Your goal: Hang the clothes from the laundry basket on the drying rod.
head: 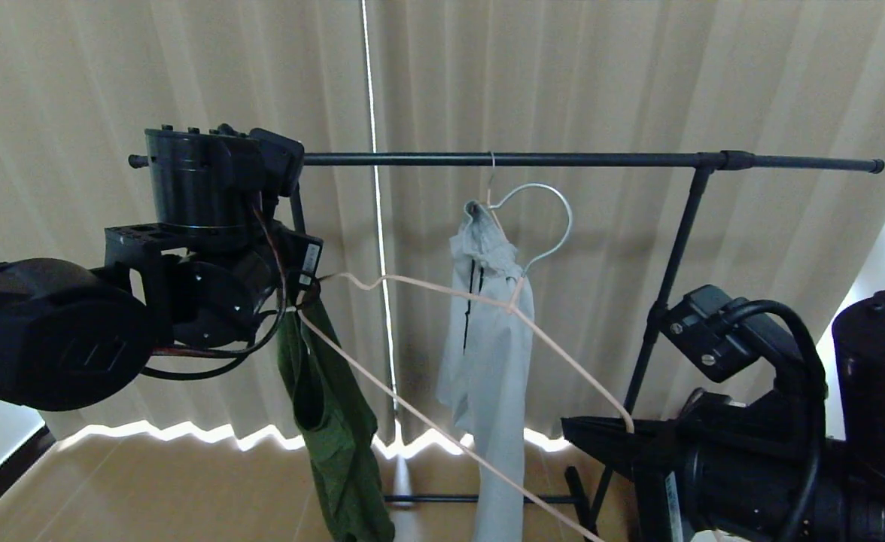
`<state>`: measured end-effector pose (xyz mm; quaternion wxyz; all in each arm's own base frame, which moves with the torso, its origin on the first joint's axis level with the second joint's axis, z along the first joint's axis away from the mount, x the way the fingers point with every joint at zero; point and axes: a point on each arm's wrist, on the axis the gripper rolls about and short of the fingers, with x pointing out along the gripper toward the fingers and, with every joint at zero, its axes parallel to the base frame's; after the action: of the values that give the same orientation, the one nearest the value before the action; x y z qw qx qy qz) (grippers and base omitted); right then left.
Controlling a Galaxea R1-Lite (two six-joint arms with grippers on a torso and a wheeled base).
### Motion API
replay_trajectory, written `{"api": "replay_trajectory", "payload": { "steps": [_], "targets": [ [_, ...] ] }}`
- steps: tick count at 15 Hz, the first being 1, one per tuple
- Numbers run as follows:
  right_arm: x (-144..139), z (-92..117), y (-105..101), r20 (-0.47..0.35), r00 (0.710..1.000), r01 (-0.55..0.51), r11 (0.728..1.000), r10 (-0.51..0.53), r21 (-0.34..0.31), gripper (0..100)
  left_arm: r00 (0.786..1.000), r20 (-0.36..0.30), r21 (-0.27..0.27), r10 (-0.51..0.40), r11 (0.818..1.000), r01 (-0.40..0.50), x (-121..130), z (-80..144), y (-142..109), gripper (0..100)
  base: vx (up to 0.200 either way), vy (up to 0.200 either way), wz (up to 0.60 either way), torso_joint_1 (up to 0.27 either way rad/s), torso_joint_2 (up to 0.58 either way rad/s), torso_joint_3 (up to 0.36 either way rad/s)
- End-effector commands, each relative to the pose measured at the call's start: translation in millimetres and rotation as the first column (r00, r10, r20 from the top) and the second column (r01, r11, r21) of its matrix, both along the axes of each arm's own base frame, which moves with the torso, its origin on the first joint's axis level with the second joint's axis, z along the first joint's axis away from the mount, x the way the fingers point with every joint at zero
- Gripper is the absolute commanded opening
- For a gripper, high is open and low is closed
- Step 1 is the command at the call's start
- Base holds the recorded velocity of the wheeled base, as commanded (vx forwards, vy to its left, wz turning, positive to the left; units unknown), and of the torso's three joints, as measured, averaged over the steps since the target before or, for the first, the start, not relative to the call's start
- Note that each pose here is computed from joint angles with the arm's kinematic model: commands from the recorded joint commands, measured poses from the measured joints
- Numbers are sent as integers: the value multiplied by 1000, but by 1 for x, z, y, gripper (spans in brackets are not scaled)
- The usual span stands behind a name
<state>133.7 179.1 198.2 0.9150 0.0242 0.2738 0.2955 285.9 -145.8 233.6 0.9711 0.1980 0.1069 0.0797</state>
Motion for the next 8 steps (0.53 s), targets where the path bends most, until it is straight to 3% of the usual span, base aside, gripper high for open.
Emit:
{"api": "replay_trajectory", "payload": {
  "steps": [1, 8],
  "targets": [
    [9, -6, 13, 4, 1000, 0, 1000, 0, -1, 0, 1000, -1, -5, 2, 1000, -2, 0, -1, 0, 0, 0, 0, 0, 0, 0, 0],
    [18, -8, 24, 11, 1000, 7, 1000, -7, 5, 0, 1000, -1, -10, 0, 1000, 0, -1, -1, -1, 0, 0, 0, 0, 0, 0, 0]
  ]
}}
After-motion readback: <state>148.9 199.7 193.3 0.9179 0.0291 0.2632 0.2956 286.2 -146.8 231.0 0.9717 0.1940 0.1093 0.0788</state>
